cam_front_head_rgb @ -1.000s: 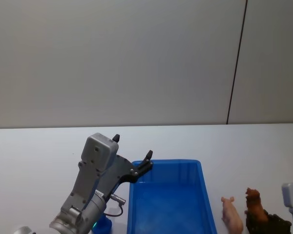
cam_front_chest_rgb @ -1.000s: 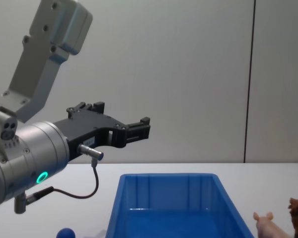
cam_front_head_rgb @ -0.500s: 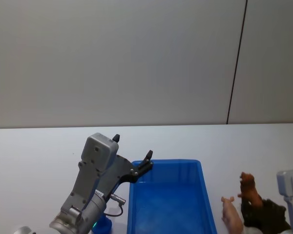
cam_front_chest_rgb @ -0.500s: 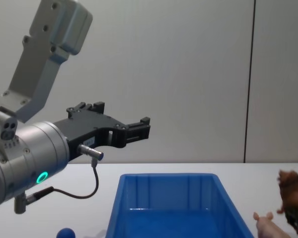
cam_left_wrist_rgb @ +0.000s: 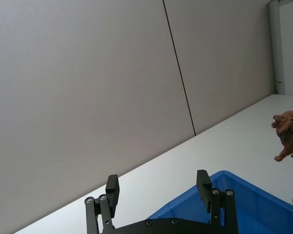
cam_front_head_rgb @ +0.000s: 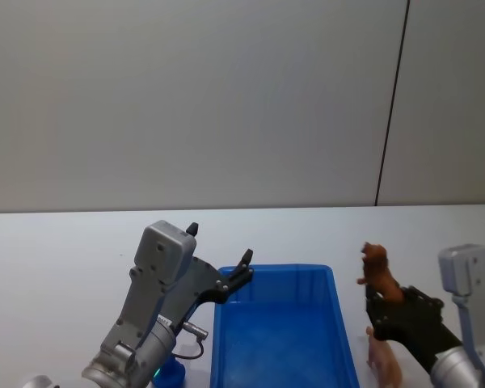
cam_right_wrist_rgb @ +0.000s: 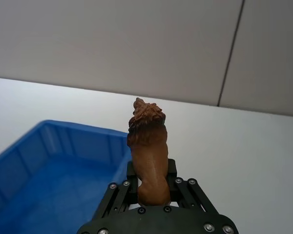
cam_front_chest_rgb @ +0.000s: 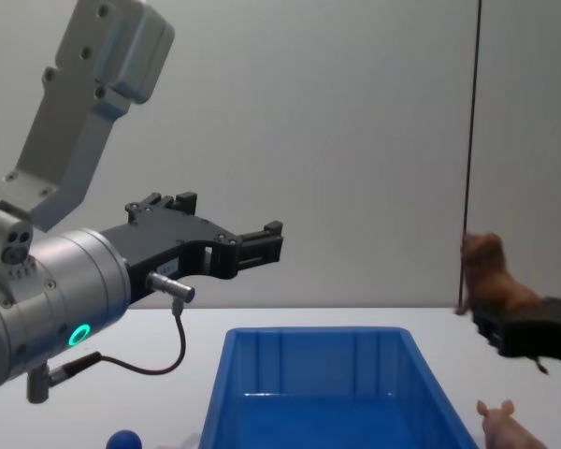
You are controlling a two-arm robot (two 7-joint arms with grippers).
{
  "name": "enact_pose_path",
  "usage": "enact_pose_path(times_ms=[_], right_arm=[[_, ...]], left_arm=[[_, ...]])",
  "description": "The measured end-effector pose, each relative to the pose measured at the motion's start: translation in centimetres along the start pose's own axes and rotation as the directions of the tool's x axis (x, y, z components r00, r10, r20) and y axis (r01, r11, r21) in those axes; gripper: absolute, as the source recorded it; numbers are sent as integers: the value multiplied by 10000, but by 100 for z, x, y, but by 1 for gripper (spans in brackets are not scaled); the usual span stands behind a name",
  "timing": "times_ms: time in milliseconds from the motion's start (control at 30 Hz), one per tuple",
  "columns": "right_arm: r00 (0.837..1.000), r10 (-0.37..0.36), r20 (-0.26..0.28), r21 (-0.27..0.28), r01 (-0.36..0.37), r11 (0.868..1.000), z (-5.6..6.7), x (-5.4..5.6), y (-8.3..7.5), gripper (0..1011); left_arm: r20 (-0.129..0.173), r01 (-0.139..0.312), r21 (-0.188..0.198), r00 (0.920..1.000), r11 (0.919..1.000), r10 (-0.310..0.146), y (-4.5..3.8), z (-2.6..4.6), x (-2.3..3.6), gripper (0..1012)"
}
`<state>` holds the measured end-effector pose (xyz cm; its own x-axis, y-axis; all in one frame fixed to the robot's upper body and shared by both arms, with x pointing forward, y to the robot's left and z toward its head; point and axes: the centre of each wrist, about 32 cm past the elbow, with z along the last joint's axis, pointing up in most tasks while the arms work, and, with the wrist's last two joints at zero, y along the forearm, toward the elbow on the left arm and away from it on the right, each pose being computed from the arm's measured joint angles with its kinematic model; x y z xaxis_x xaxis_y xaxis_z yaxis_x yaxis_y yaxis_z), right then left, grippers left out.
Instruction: Pick up the two dolls from the table and place them into the box.
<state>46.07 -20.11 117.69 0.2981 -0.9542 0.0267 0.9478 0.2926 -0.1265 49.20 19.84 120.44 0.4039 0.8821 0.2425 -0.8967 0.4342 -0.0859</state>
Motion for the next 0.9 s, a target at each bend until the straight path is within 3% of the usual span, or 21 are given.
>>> enact_pose_path(times_ms=[233, 467, 667, 900], right_arm=[[9957, 925, 33, 358, -926, 9951, 97, -69, 76, 313], [9811, 1937, 22, 416, -1936, 9802, 125, -144, 184, 333], [9617, 2740, 13, 303, -2739, 9613, 110, -207, 286, 515], [9563, 2922, 4, 139, -2922, 9562, 79, -239, 333, 733]], left_arm=[[0, 0, 0, 10000, 10000, 0, 0, 0, 0, 1001], [0, 0, 0, 10000, 10000, 0, 0, 0, 0, 1001], [0, 0, 1, 10000, 10000, 0, 0, 0, 0, 1001], [0, 1, 0, 10000, 10000, -1, 0, 0, 0, 1001]])
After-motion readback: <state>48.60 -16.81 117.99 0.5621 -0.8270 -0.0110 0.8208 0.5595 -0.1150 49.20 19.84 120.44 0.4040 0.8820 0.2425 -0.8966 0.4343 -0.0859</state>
